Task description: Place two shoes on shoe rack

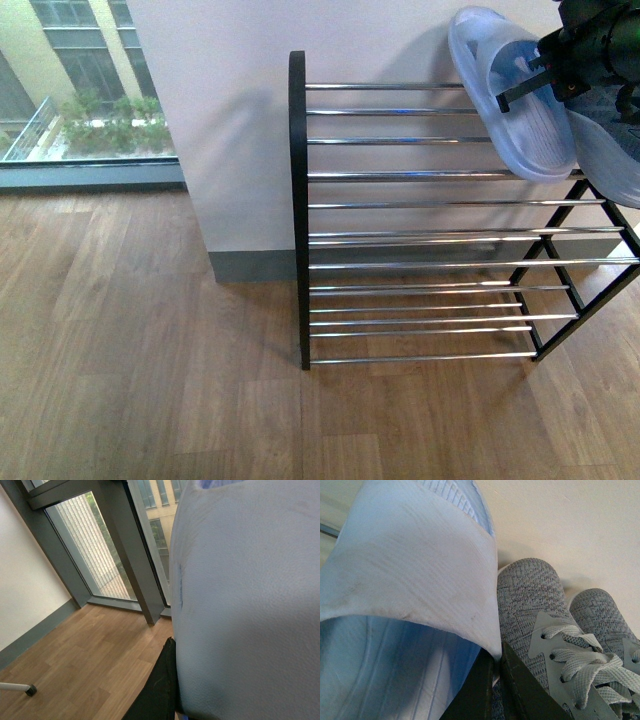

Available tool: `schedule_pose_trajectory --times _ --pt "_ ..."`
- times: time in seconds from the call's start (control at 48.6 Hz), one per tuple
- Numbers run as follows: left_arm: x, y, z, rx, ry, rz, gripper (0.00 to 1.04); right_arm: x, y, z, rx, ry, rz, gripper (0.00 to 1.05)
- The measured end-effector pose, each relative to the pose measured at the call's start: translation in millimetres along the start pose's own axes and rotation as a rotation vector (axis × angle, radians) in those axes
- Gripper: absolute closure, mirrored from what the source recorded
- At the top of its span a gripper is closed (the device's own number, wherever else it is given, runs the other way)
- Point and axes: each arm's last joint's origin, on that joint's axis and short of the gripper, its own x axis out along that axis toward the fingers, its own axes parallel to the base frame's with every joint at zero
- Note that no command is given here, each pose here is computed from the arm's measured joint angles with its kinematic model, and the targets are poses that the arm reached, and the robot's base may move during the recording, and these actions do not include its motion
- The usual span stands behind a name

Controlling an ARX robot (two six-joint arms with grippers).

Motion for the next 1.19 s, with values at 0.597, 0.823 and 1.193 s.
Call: schedule_pose_trajectory --times 0.597,0.823,1.193 --pt "0.0 0.0 0.0 0.0 0.0 0.0 1.03 -49.0 -36.8 4.6 0.119 0.06 0.143 0.25" --pt "0.0 0.0 0.0 0.0 0.0 0.0 1.03 -102.7 -80.2 10.1 0.395 -0.312 0.138 0.28" --pt "0.0 0.1 0.0 0.0 0.0 0.002 1.03 -173.3 -44.0 -36.2 0.496 -0.459 0.167 0.82"
